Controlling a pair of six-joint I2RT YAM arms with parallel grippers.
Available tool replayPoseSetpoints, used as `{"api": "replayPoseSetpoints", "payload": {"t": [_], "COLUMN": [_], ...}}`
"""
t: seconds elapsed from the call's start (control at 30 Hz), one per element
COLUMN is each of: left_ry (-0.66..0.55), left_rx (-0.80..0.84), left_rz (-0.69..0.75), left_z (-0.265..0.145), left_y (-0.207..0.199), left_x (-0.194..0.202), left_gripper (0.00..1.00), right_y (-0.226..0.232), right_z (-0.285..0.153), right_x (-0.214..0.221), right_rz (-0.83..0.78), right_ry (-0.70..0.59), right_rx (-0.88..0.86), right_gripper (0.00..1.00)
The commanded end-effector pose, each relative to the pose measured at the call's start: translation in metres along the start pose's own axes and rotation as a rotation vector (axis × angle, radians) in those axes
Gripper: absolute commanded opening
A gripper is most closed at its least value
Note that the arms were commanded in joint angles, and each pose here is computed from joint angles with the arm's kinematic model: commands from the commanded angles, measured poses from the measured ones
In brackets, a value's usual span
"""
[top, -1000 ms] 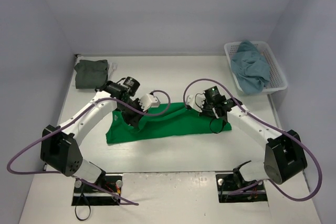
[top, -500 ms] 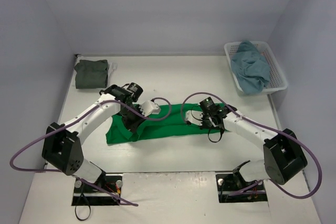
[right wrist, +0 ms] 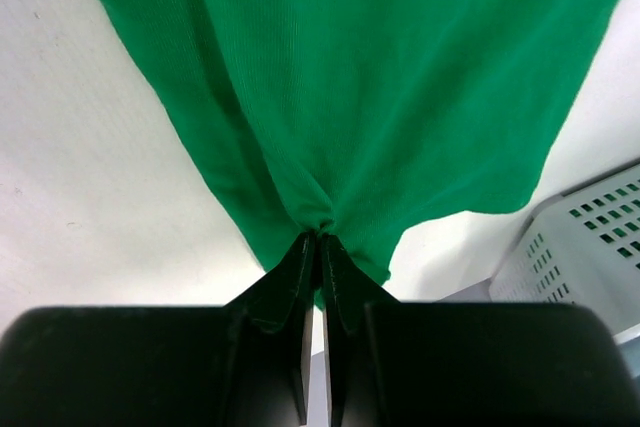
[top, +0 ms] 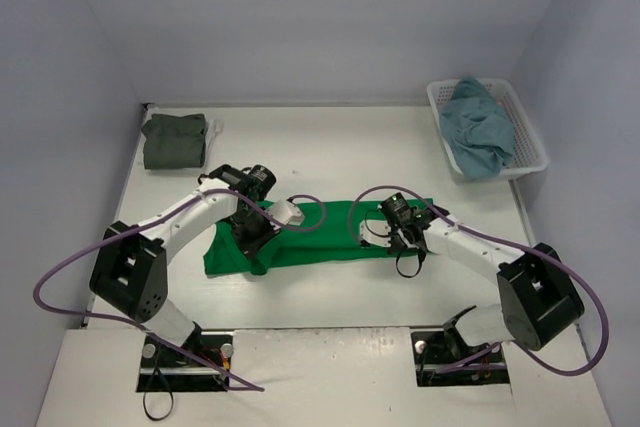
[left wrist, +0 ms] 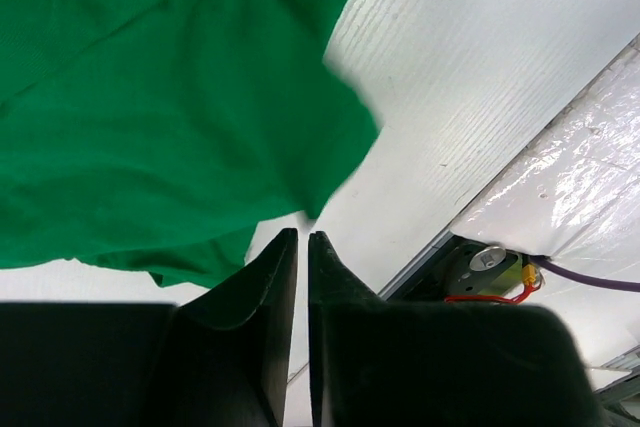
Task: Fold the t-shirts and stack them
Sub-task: Fold the other side of the tshirt into a rectangle, then rotate the tshirt 90 degrees
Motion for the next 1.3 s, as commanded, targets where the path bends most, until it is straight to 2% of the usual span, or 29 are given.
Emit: {"api": "replayPoseSetpoints", "payload": {"t": [0.0, 0.03, 0.07, 0.1, 0.17, 0.23, 0.27, 0.53, 0.73, 0.8, 0.93, 1.07, 1.2, 1.27], "left_ry": [-0.013, -0.013, -0.015, -0.011, -0.001, -0.005, -0.006, 0.018, -0.014, -0.011, -0.008, -0.005, -0.002, -0.001], "left_rx": [-0.019, -0.017, -0.012, -0.011, -0.006, -0.02, -0.023, -0.042, -0.11, -0.131, -0.158, -0.151, -0.145, -0.148], "left_rz": [-0.001, -0.004, -0.009, -0.008, -0.009, -0.013, -0.013, -0.007, -0.019, -0.028, -0.041, -0.045, -0.038, -0.036], "left_z": [-0.01, -0.009, -0.008, -0.007, -0.004, -0.003, -0.003, -0.003, -0.001, 0.004, 0.008, 0.008, 0.005, 0.004], "left_y": [-0.002, -0.002, -0.003, -0.003, -0.004, -0.002, -0.002, 0.002, 0.01, 0.015, 0.021, 0.023, 0.023, 0.023], "left_x": [-0.002, -0.002, -0.002, -0.003, -0.003, -0.004, -0.004, -0.004, -0.009, -0.011, -0.015, -0.017, -0.018, -0.018], "left_gripper": [0.07, 0.09, 0.18, 0.21, 0.2, 0.2, 0.2, 0.16, 0.12, 0.11, 0.09, 0.09, 0.09, 0.09], "right_y": [0.001, 0.001, 0.001, 0.0, -0.001, -0.002, -0.002, -0.017, -0.043, -0.049, -0.061, -0.064, -0.062, -0.061], "right_z": [0.001, 0.001, 0.003, 0.003, 0.005, 0.006, 0.007, -0.01, -0.034, -0.04, -0.046, -0.042, -0.038, -0.036], "right_x": [0.005, 0.005, 0.005, 0.004, 0.003, 0.002, 0.002, -0.002, -0.003, -0.005, -0.008, -0.008, -0.006, -0.007], "right_rz": [-0.021, -0.019, -0.014, -0.009, 0.011, 0.036, 0.044, 0.091, 0.161, 0.197, 0.257, 0.276, 0.269, 0.282], "right_ry": [0.066, 0.069, 0.077, 0.082, 0.099, 0.105, 0.108, 0.095, 0.054, 0.017, -0.042, -0.048, -0.026, -0.033], "right_rx": [0.015, 0.016, 0.017, 0.02, 0.026, 0.037, 0.036, 0.14, 0.242, 0.248, 0.242, 0.22, 0.211, 0.201], "right_gripper": [0.03, 0.04, 0.1, 0.16, 0.29, 0.31, 0.38, 0.37, 0.47, 0.48, 0.58, 0.61, 0.61, 0.57]}}
Point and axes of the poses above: each gripper's point midway between its finger pads, its own z axis out along the fingers, its own y axis along the line the jaws close on, x = y × z, the point moved 10 cm from there along -z, back along the fingers, and after that the axes turned 13 degrees about z, right-handed, at the moved point
